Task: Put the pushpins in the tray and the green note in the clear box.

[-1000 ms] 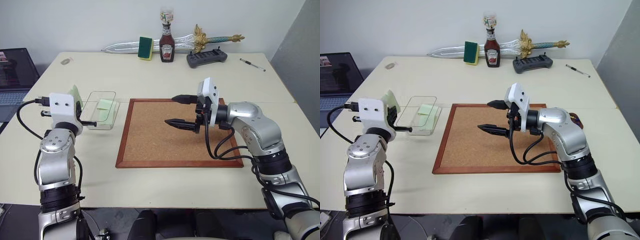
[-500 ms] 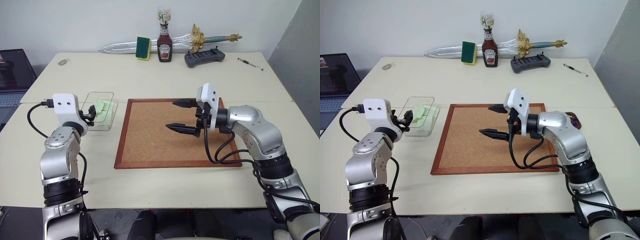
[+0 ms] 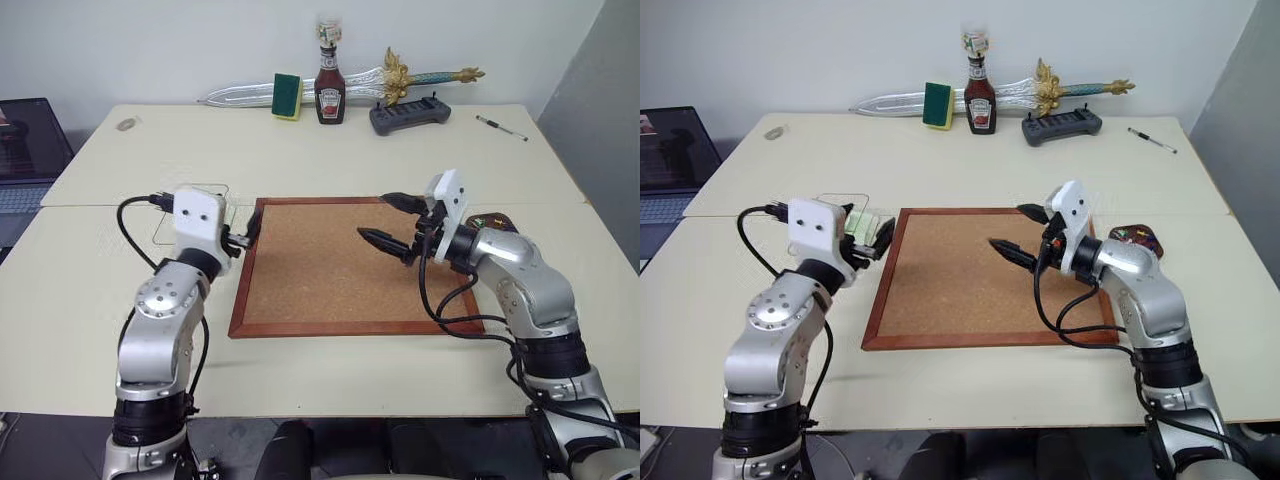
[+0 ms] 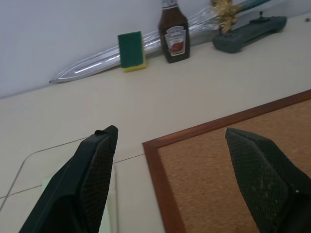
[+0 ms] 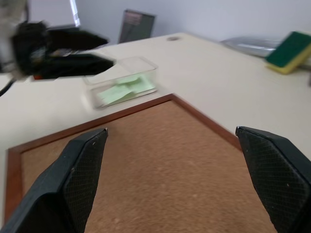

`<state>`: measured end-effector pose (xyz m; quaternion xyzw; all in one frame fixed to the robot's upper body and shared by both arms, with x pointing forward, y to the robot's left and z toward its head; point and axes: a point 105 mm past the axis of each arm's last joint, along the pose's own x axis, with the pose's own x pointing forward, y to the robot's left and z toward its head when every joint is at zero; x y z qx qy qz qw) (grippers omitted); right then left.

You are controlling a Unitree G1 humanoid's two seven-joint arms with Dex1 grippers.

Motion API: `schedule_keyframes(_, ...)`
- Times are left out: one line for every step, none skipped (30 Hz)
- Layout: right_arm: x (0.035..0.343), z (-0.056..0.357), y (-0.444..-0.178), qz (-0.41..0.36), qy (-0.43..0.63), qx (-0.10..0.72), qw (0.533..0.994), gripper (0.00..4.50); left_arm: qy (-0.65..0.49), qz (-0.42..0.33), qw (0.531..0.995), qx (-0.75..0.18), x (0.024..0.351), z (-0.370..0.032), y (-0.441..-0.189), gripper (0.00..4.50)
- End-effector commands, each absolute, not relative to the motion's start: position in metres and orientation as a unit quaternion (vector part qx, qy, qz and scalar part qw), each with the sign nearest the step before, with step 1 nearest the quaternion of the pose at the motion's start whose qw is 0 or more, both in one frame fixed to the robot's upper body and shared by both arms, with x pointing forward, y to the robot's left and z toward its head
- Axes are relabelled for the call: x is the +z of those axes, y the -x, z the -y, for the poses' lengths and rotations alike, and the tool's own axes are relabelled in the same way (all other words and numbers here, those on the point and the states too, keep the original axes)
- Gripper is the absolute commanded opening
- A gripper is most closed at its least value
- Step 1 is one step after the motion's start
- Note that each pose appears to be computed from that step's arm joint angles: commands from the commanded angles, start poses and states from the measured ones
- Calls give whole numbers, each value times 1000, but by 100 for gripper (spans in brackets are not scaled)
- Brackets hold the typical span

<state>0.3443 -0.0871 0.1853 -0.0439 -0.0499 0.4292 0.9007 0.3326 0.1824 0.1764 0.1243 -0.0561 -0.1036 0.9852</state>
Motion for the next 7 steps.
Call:
schedule_keyframes(174,107,-349,83,43,340,936,450,-129,72,982,-116,169,-175,-319,373)
schedule_keyframes(166,111,-349,77,45,324,942,450,-132,67,982,-121,162,-174,-316,373)
schedule_keyframes(158,112,-347,71,39,318,945,450,-140,61,980,-130,154,-173,-312,373)
schedule_keyframes(151,114,-345,65,30,310,948,450,-143,58,979,-135,146,-172,-309,373)
schedule_keyframes(144,116,-343,61,27,302,951,450,-141,52,979,-138,139,-171,-305,373)
schedule_keyframes(139,116,-341,58,22,296,953,450,-139,49,979,-140,134,-172,-302,373)
schedule_keyframes(135,116,-339,55,21,292,954,450,-136,56,979,-142,133,-172,-299,373)
